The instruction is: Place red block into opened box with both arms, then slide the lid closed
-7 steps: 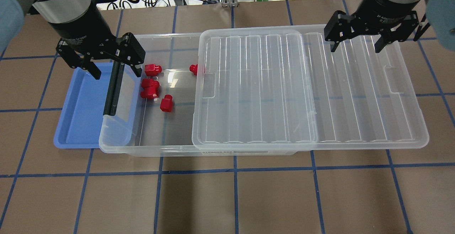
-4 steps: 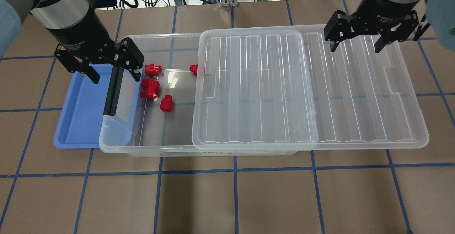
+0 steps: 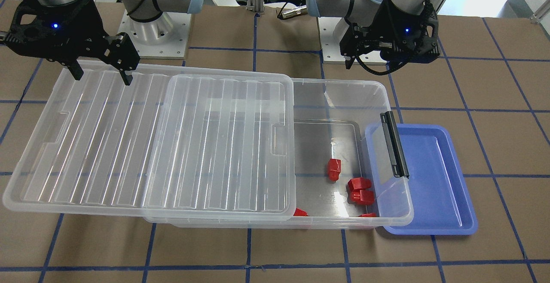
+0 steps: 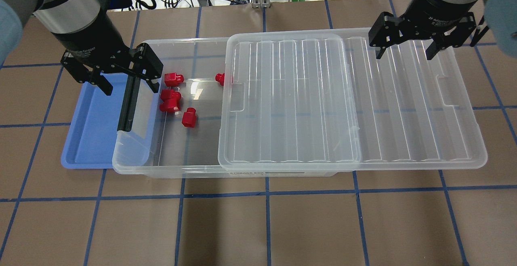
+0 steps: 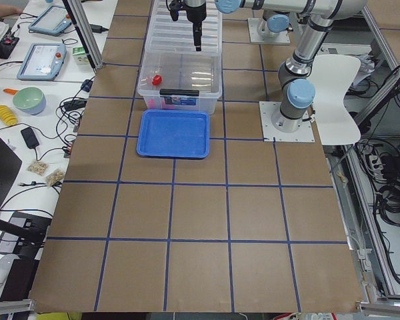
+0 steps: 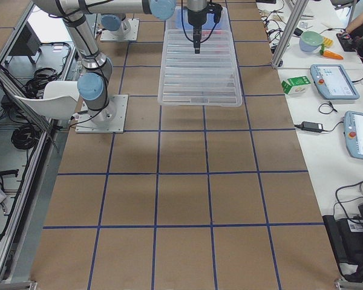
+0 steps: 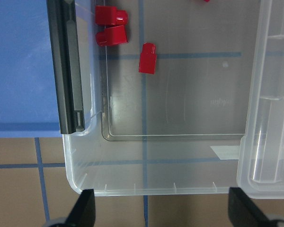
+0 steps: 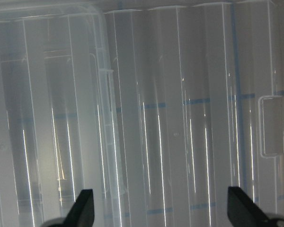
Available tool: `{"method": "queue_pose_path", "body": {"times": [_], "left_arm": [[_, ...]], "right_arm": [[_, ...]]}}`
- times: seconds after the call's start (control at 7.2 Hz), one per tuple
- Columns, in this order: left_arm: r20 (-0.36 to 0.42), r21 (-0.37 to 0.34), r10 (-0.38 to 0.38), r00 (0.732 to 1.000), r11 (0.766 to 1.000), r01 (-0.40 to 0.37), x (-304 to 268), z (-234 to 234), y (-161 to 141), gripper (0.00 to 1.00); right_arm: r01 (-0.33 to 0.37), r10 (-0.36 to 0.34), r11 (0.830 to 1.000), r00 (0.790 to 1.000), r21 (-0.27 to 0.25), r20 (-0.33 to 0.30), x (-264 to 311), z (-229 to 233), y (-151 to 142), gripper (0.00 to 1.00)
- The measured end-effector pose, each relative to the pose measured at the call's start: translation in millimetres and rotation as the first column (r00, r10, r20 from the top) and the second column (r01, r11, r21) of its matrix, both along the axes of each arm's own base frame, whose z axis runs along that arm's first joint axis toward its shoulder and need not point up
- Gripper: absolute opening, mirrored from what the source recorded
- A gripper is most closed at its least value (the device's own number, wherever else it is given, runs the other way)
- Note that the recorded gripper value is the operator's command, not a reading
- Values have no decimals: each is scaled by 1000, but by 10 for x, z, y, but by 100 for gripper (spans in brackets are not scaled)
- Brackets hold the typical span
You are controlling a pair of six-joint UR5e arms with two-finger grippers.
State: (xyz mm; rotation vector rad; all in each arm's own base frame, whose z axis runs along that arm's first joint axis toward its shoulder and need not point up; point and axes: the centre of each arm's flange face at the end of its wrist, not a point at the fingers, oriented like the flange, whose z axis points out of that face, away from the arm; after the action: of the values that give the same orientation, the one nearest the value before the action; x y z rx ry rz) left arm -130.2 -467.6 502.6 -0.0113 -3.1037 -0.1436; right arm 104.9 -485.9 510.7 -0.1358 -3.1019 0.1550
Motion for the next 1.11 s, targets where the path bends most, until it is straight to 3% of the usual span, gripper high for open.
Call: {"method": "queue_pose_path", "body": {"times": [0.28,0.56,0.83,1.11], "left_arm": [[0,2,9,1000,1000,-9,36,3,-4,100],[2,3,23,1000,1000,-23,109,3,-22,100],[2,6,27,1000,1000,-27,126,-4,-22,100],[3,7,27,1000,1000,-27,126,-6,-21,100]], "right_arm": [[-89,89,996,996,8,-31,-484,34,-65,100],[-175,177,984,982,24,-66,-1504,76,-65,100],[-159,162,986,985,48,-62,-2459,-6,113,100],[-115,117,989,993,92,-17,-2879,-544,96,100]]}}
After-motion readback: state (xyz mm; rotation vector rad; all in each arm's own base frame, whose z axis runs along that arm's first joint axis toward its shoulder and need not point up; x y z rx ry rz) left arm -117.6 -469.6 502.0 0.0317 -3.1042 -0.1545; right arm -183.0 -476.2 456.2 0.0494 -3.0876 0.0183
